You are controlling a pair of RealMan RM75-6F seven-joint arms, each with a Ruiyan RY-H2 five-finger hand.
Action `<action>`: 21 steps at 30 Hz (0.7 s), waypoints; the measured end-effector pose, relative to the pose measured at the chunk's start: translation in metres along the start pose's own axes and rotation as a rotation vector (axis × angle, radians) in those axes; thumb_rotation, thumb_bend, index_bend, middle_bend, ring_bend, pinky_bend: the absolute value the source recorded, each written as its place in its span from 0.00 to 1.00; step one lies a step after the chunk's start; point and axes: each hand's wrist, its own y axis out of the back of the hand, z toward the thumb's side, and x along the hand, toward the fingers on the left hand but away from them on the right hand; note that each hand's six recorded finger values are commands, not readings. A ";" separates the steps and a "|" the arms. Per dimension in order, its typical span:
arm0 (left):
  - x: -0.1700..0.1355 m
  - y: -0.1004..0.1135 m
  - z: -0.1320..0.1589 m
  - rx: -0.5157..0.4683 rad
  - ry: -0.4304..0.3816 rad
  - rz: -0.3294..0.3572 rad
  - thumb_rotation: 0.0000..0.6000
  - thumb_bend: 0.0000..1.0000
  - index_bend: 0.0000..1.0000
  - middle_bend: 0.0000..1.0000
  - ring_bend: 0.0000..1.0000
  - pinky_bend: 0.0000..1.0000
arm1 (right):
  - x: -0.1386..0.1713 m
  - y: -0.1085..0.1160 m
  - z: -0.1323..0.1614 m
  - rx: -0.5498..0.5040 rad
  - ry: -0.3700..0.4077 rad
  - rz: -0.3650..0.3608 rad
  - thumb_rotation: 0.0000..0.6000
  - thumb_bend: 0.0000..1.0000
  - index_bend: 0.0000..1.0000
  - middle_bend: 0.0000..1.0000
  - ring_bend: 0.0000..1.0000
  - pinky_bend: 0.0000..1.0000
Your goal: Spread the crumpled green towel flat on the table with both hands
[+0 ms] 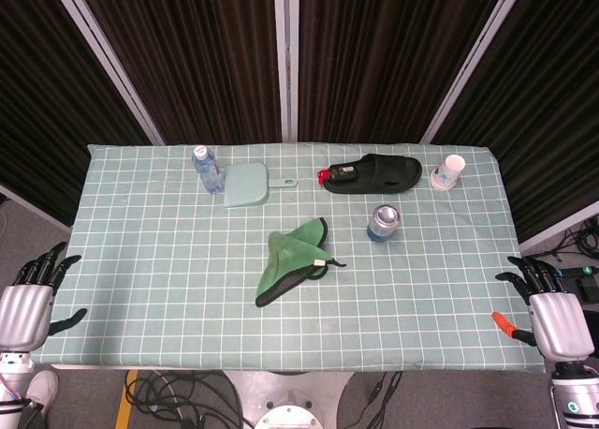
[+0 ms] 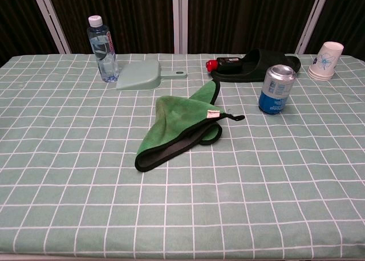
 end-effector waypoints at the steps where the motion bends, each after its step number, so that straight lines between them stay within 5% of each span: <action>1: 0.000 0.000 0.000 0.001 0.000 0.001 1.00 0.11 0.26 0.19 0.17 0.22 | 0.000 0.000 0.000 0.000 0.001 0.001 1.00 0.09 0.32 0.15 0.10 0.12; 13: 0.001 0.002 0.000 0.000 0.002 0.011 1.00 0.11 0.26 0.19 0.18 0.22 | -0.009 -0.006 0.011 -0.007 0.042 0.017 1.00 0.09 0.32 0.15 0.10 0.12; 21: -0.001 0.005 0.000 -0.009 0.003 0.024 1.00 0.11 0.26 0.19 0.17 0.22 | -0.047 -0.028 0.051 -0.015 0.166 0.095 1.00 0.09 0.37 0.16 0.09 0.12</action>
